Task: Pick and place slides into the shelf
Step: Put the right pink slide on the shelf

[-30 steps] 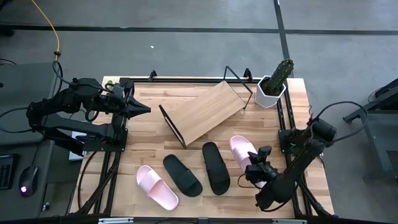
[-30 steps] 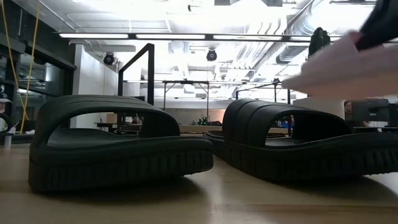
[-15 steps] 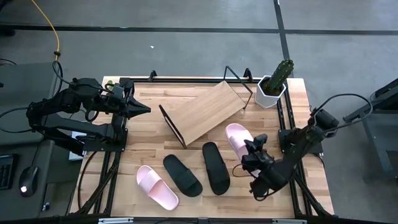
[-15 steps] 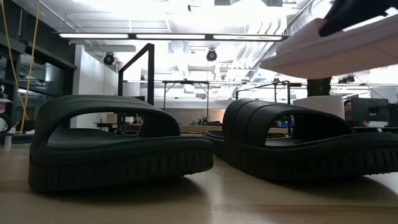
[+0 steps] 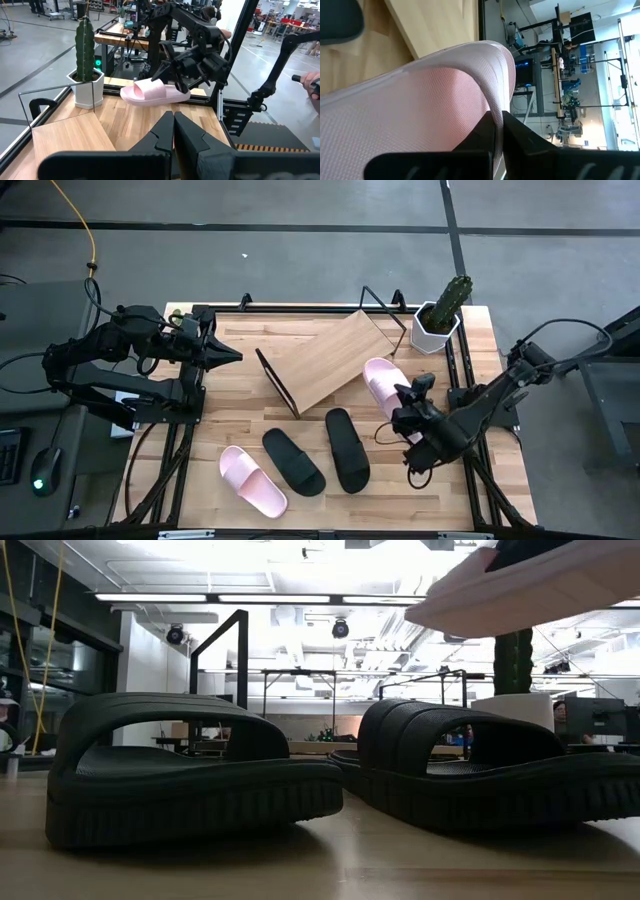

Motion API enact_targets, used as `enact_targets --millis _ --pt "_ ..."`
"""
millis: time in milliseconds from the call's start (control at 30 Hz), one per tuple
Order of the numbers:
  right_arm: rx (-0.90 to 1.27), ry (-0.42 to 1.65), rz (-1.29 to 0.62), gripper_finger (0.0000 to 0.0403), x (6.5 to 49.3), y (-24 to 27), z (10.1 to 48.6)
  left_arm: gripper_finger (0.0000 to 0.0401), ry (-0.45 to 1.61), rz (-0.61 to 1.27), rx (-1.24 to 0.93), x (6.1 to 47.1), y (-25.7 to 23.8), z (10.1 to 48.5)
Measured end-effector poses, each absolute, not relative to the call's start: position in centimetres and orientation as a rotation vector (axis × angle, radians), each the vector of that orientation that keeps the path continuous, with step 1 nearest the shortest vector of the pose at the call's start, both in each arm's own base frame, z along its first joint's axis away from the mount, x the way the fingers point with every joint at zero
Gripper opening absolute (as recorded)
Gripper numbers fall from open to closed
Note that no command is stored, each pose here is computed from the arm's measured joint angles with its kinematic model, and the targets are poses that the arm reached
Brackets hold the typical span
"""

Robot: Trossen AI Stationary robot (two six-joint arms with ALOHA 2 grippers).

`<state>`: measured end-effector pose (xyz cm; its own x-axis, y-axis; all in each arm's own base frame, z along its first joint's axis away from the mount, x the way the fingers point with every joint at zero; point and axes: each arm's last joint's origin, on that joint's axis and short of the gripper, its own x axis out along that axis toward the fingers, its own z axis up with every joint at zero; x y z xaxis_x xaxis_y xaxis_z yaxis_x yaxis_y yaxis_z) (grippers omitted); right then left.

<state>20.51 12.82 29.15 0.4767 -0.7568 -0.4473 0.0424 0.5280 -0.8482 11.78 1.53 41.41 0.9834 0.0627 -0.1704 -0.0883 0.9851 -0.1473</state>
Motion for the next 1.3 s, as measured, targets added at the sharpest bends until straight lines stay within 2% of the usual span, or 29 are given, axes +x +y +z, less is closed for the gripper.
enact_targets --millis 500,867,1300 --pt "-0.891 0.939 -0.548 0.0 21.1 9.3 31.7 0.0001 0.187 0.077 -0.146 12.4 1.6 41.2" --pt "-0.875 0.931 -0.482 0.0 20.8 4.9 30.2 0.0001 0.242 0.08 -0.151 14.1 1.9 40.6" --pt "-0.859 0.883 -0.378 0.0 23.1 0.1 29.9 0.0001 0.251 0.079 -0.139 14.3 1.9 40.5"
